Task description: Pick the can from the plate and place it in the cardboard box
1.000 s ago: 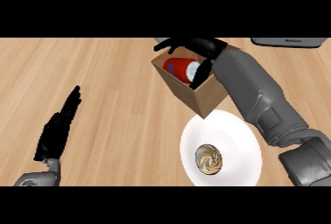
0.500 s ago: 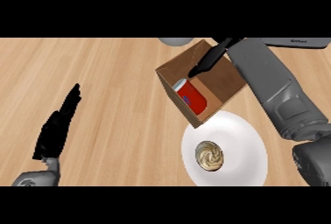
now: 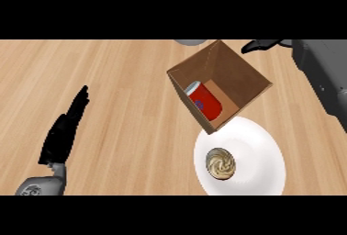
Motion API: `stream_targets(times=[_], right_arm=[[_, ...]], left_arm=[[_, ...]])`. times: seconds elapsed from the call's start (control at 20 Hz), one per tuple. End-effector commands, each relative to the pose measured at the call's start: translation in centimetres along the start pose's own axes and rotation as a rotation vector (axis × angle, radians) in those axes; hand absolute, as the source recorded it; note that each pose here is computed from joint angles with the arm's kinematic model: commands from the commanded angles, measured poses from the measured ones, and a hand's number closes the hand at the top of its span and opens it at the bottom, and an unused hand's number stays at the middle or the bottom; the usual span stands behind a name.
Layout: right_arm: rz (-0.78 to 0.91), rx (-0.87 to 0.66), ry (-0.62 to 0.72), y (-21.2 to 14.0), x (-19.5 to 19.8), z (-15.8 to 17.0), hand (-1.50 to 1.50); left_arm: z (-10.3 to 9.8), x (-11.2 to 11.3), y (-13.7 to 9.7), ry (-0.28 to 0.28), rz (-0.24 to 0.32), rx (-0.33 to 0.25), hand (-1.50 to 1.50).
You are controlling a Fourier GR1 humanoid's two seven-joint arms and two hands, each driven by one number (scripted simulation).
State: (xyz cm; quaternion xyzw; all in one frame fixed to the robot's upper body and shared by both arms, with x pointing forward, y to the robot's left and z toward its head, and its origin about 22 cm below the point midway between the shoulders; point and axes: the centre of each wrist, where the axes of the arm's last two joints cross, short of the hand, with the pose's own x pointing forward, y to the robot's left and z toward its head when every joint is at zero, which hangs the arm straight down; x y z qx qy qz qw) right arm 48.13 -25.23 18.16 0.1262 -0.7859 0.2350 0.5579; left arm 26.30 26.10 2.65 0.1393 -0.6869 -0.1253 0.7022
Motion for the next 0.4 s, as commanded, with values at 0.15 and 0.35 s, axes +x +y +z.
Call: stream_targets(times=[0.15, 0.35], right_arm=[[-0.031, -0.107, -0.007, -5.8, 1.1, 4.5, -1.5], [-0.002, -0.064, -0.019, -7.9, 2.5, 5.8, -1.5]], left_arm=[[-0.2, 0.7, -0.1, -0.031, -0.003, -0.004, 0.0], [-0.5, 0.5, -1.1, -0.023, 0.023, -0.021, 0.0]])
